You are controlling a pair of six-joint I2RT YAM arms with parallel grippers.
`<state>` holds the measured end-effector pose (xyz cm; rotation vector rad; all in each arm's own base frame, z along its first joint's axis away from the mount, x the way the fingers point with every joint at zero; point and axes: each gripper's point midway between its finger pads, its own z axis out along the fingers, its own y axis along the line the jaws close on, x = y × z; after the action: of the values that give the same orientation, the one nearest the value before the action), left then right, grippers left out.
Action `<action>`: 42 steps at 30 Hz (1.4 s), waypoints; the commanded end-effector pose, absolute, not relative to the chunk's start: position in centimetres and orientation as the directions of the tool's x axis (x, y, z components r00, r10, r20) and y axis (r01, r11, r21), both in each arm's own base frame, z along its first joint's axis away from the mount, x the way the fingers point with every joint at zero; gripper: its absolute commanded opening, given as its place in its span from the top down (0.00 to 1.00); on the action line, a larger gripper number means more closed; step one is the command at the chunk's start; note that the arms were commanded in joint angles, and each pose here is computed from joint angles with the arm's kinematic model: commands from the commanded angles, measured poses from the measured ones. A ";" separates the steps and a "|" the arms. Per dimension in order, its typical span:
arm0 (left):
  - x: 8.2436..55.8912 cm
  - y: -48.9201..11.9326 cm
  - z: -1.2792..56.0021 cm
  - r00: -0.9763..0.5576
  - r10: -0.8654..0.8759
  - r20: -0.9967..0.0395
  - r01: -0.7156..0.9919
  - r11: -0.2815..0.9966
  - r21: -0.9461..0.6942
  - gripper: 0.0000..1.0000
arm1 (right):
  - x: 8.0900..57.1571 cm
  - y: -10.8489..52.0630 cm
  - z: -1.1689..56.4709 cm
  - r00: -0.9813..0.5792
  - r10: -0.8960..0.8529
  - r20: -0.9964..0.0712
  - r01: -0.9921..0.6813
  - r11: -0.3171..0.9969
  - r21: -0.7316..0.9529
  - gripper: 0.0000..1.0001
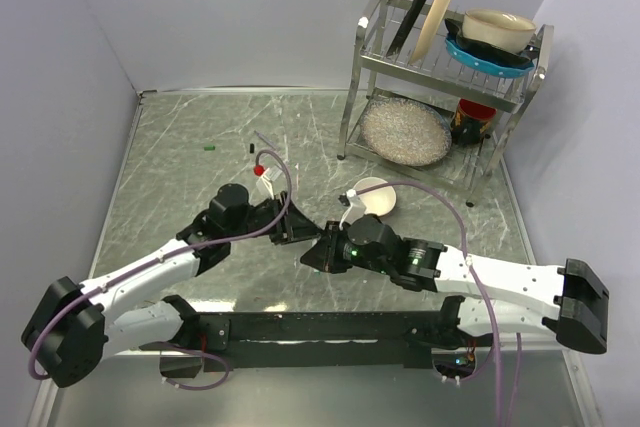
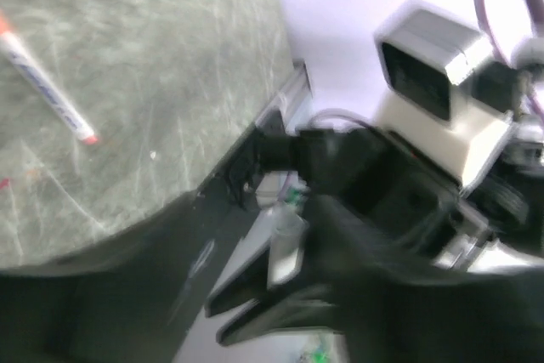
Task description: Insert the pens into the pen caps
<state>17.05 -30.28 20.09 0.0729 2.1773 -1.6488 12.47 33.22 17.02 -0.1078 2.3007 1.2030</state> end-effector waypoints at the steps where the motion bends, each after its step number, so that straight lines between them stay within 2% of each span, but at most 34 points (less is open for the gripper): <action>1: 20.5 -28.6 20.5 -0.864 -0.318 -0.389 0.216 0.463 -0.859 0.17 | 12.9 32.8 18.9 -0.824 0.227 -0.519 -0.323 0.564 0.760 1.00; 3: 22.1 -27.9 21.1 -0.841 -0.361 -0.404 0.186 0.508 -0.841 0.11 | 13.0 32.5 18.9 -0.818 0.231 -0.527 -0.325 0.571 0.754 1.00; 5: 23.8 -26.5 21.2 -0.822 -0.402 -0.404 0.141 0.543 -0.828 0.11 | 13.0 32.1 18.6 -0.814 0.230 -0.533 -0.325 0.580 0.747 1.00; 8: 26.9 -23.2 21.4 -0.762 -0.510 -0.398 0.043 0.574 -0.818 0.13 | 13.3 31.3 18.3 -0.801 0.237 -0.549 -0.321 0.604 0.729 1.00; 11: 30.4 -19.4 22.4 -0.670 -0.617 -0.413 -0.052 0.594 -0.803 0.20 | 13.6 30.3 18.1 -0.781 0.242 -0.575 -0.322 0.633 0.704 1.00; 15: 34.6 -14.3 21.4 -0.561 -0.719 -0.411 -0.262 0.625 -0.736 0.25 | 13.7 29.2 18.2 -0.761 0.244 -0.601 -0.335 0.646 0.686 1.00; 20: 39.3 -8.2 21.7 -0.332 -0.868 -0.369 -0.481 0.492 -0.725 0.27 | 13.5 28.4 18.5 -0.738 0.239 -0.631 -0.368 0.641 0.674 1.00; 23: 41.9 -5.8 21.5 -0.244 -0.900 -0.361 -0.562 0.434 -0.704 0.33 | 13.7 27.8 19.0 -0.712 0.226 -0.665 -0.392 0.657 0.644 1.00; 29: 46.8 -2.8 19.0 -0.190 -0.904 -0.382 -0.698 0.398 -0.595 0.39 | 14.7 26.3 19.8 -0.647 0.215 -0.731 -0.418 0.702 0.576 1.00; 35: 49.7 -1.8 13.1 -0.177 -0.932 -0.316 -0.802 0.323 -0.503 0.46 | 15.2 25.5 19.5 -0.619 0.199 -0.760 -0.427 0.727 0.538 1.00; 42: 52.5 -0.7 10.8 -0.140 -0.931 -0.337 -0.851 0.288 -0.440 0.46 | 15.4 25.1 19.0 -0.610 0.180 -0.772 -0.432 0.740 0.515 1.00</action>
<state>51.02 -1.65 9.44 -1.5501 2.0749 -0.2381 14.64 25.71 18.23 -0.1940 2.0949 0.9100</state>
